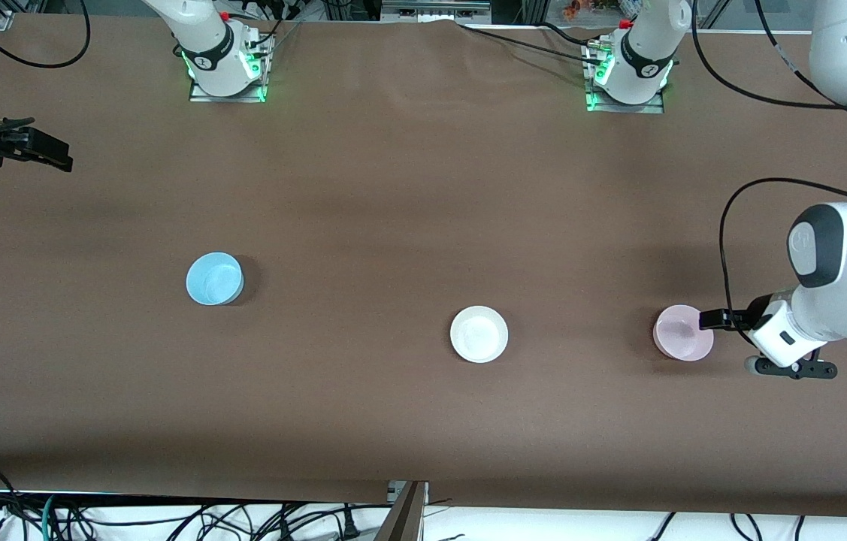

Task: Stack pink and blue bowls on white bowl
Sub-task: 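Reach the left gripper down to the pink bowl's rim, then grasp the pink bowl with the left gripper while the right gripper reaches the blue bowl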

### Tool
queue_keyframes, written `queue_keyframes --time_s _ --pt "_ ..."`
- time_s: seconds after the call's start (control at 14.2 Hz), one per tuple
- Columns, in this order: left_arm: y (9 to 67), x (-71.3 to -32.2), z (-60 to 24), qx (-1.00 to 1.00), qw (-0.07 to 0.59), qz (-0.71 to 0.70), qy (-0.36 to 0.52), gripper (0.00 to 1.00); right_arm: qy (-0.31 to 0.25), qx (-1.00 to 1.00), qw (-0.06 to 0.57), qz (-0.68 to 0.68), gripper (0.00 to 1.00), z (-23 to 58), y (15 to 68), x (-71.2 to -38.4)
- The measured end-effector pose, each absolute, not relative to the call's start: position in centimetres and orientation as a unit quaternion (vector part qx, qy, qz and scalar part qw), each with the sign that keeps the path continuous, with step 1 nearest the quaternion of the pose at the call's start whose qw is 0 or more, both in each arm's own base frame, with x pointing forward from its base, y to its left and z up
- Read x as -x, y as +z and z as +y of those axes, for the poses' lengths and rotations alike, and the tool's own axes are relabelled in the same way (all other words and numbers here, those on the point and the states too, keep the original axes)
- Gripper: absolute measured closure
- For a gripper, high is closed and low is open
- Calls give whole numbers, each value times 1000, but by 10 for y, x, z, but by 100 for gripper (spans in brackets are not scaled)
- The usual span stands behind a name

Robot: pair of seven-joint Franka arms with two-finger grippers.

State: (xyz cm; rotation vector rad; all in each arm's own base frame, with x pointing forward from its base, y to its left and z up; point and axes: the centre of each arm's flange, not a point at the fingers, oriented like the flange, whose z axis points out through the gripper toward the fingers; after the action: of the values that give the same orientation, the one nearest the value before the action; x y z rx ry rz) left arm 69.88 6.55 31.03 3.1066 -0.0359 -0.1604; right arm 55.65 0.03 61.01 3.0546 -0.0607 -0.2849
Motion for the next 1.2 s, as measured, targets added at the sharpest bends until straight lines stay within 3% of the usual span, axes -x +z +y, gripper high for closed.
queue_keyframes --time_s 0.42,0.78,1.13,1.2 --pt "266 -697 89 -999 17 5 -36 0 -94 -995 37 -20 0 0 609 -557" --pt "211 -672 92 -1000 16 10 -24 3 -87 -995 36 -19 0 3 589 -574" --pt "205 -663 96 -1000 6 2 -28 24 -90 -995 36 -15 0 5 541 -591" --pt "208 -663 96 -1000 5 1 -27 24 -85 -996 36 -14 0 6 532 -595"
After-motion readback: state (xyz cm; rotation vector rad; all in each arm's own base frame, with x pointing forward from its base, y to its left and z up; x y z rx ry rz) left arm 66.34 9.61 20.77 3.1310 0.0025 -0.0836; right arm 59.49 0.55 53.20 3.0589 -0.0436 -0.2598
